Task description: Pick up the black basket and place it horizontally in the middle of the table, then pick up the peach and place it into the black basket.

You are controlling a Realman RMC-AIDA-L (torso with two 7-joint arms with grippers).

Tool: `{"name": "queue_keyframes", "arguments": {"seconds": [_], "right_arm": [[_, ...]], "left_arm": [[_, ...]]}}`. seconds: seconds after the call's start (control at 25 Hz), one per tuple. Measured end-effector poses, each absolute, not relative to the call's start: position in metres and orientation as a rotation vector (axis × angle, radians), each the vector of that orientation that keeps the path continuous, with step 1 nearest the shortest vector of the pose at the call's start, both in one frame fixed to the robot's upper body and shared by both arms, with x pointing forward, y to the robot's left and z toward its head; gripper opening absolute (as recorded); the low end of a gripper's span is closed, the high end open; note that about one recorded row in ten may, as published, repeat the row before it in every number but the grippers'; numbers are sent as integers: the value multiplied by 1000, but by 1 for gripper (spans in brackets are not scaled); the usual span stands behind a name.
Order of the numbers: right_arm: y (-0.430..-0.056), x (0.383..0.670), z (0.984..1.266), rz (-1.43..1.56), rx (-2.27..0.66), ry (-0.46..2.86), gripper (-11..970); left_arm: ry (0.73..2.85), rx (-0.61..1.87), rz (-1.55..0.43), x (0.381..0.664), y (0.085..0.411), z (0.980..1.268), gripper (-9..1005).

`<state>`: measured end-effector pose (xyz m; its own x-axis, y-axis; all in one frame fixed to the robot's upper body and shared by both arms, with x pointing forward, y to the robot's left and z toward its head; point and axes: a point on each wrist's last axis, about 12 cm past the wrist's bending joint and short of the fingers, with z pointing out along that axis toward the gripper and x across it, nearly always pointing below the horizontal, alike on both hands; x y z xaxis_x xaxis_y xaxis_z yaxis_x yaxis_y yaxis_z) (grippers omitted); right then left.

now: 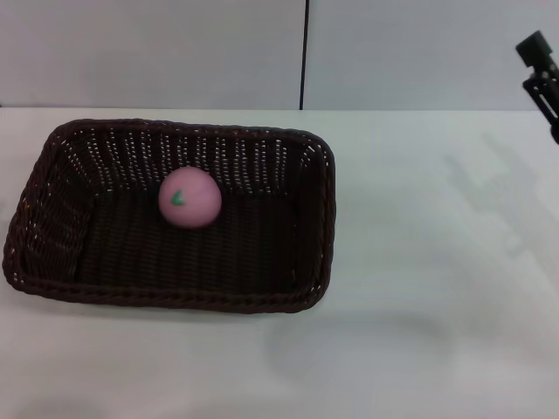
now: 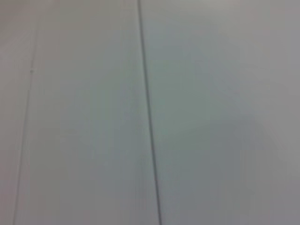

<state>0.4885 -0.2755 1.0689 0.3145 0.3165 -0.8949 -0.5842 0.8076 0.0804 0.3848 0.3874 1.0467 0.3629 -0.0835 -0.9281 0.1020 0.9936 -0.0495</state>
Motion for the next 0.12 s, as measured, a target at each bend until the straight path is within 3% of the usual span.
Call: {"name": "queue_keyframes", "arguments": {"seconds": [0.12], "right_arm": [[-278, 489, 1068, 595, -262, 1102, 726]], "left_arm": [[1190, 11, -78, 387, 385, 1044, 688]]}}
